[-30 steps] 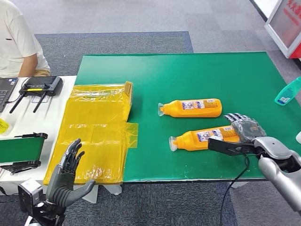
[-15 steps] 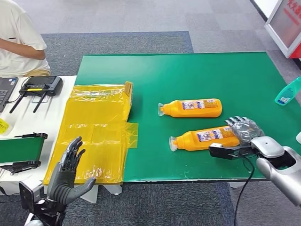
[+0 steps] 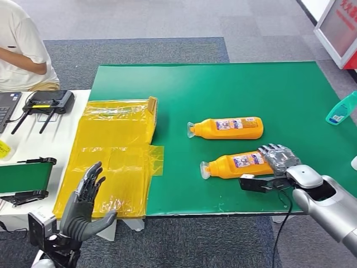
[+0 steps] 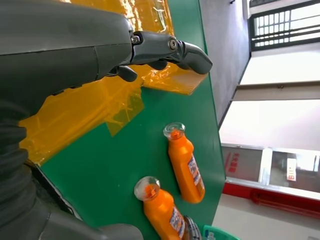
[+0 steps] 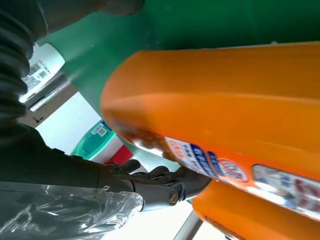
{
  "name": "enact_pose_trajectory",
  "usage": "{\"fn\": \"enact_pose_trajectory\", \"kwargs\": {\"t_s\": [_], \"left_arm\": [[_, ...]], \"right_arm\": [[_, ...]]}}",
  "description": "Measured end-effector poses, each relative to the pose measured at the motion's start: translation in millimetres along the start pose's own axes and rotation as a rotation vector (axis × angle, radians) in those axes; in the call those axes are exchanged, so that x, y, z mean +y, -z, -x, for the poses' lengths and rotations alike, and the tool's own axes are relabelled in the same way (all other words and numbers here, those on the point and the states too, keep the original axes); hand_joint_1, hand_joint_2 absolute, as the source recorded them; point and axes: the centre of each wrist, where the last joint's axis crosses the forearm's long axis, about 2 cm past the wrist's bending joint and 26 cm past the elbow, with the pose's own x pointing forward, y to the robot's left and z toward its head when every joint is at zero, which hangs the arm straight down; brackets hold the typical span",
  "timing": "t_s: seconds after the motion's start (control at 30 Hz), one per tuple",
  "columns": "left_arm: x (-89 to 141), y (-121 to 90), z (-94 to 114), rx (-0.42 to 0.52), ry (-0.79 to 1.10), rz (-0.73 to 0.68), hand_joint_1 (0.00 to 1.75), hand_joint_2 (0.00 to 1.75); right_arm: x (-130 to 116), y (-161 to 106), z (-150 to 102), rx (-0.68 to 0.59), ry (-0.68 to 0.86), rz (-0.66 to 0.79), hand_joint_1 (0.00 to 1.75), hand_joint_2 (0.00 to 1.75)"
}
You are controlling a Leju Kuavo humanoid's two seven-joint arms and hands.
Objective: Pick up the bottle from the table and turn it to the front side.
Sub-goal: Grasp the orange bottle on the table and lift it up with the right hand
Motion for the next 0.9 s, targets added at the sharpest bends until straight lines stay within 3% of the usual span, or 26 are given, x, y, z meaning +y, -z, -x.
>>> {"fn": "enact_pose_trajectory", "kwargs": {"t_s": [0.43,0.47,0.57,0.6,0.9], "left_arm": [[-5.9,5.1,3.4,0.004,-0.02,0.028,0.0,1.75],[-6.0,6.0,3.6,0.003,-0.02,0.031,0.0,1.75],[-6.6,7.6,4.3,0.003,-0.021,0.037,0.0,1.75],[-6.9,7.9,4.6,0.003,-0.022,0.038,0.0,1.75],[-6.7,7.0,7.3,0.009,-0.025,0.048,0.0,1.75]], "right_arm": [[7.8,31.3,-32.7,-0.016,0.007,0.032,0.0,1.75],[7.1,34.1,-35.0,-0.017,0.009,0.033,0.21,1.75],[5.4,41.7,-40.1,-0.019,0.018,0.029,1.52,1.75],[5.8,43.6,-41.1,-0.021,0.024,0.024,1.75,1.75],[9.2,47.1,-41.0,-0.05,0.069,0.0,1.75,1.75]]}}
